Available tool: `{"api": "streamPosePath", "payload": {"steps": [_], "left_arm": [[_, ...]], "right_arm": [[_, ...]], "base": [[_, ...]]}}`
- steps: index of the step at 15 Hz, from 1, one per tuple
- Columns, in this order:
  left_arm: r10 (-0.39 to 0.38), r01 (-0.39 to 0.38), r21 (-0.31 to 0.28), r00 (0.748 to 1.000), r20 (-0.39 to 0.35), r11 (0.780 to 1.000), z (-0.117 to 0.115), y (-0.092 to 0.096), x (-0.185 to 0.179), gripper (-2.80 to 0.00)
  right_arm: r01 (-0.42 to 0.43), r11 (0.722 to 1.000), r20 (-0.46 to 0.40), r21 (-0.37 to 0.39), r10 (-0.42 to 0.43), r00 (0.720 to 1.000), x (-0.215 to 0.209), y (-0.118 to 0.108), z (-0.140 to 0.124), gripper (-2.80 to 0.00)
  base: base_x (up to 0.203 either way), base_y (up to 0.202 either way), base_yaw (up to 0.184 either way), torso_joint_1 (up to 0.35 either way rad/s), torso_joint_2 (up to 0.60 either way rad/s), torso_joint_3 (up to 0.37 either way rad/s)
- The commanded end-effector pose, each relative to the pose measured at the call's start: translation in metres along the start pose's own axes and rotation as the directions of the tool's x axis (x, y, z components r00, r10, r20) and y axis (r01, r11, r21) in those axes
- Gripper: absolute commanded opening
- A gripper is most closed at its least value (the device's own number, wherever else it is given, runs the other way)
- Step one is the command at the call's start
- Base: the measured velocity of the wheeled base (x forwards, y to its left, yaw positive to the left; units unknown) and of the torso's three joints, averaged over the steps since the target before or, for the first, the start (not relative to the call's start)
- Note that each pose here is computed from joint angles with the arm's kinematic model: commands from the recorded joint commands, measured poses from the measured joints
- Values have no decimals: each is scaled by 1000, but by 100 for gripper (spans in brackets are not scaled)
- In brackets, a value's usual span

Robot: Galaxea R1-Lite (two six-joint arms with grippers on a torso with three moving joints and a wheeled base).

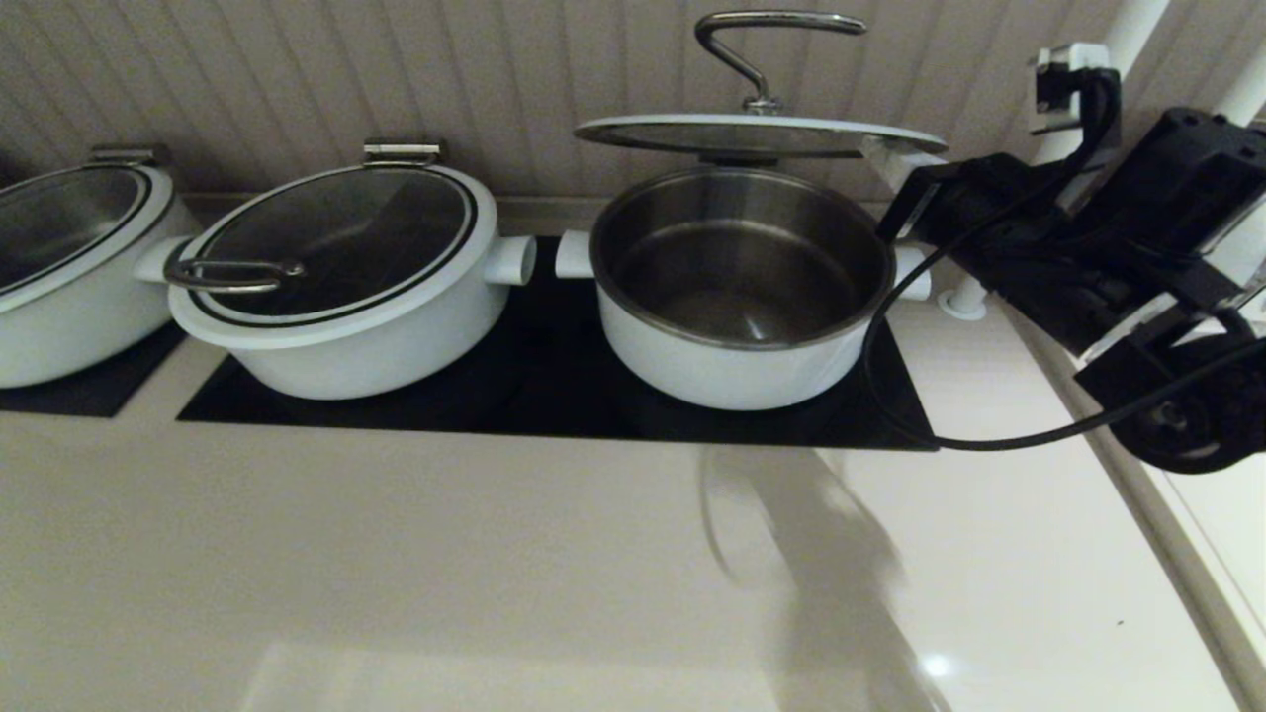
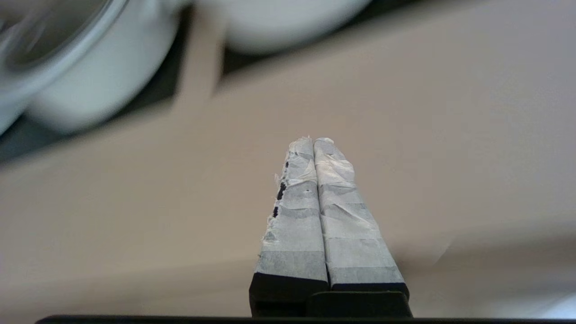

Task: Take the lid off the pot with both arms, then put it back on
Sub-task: Open the pot lid completely

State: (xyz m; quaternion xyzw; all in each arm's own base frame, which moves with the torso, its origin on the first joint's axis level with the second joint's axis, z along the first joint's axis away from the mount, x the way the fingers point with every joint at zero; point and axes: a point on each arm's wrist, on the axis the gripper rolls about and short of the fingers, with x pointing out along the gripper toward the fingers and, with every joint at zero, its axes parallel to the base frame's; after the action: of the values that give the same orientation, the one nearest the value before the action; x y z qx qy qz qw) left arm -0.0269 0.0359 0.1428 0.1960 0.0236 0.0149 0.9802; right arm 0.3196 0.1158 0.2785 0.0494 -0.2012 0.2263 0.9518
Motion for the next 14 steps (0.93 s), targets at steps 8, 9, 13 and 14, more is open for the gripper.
{"api": "streamPosePath", "payload": {"steps": [8, 9, 13, 14], "left_arm": [[-239, 247, 117, 968, -78, 962, -43, -14, -11, -280], [-284, 290, 110, 957, -66, 951, -43, -15, -11, -280], [-353, 357, 81, 934, -59, 930, -44, -17, -11, -280], [-367, 370, 54, 929, -56, 928, -44, -18, -12, -280]], "right_arm": [[-2, 1000, 4, 0, 2, 1000, 0, 0, -1, -280], [-2, 1000, 4, -1, 2, 1000, 0, 0, -1, -280], [-2, 1000, 4, -1, 2, 1000, 0, 0, -1, -280], [-2, 1000, 6, -1, 2, 1000, 0, 0, 0, -280]], "base": [[0, 0, 0, 0, 0, 0], [0, 0, 0, 0, 0, 0], [0, 0, 0, 0, 0, 0], [0, 0, 0, 0, 0, 0]]}}
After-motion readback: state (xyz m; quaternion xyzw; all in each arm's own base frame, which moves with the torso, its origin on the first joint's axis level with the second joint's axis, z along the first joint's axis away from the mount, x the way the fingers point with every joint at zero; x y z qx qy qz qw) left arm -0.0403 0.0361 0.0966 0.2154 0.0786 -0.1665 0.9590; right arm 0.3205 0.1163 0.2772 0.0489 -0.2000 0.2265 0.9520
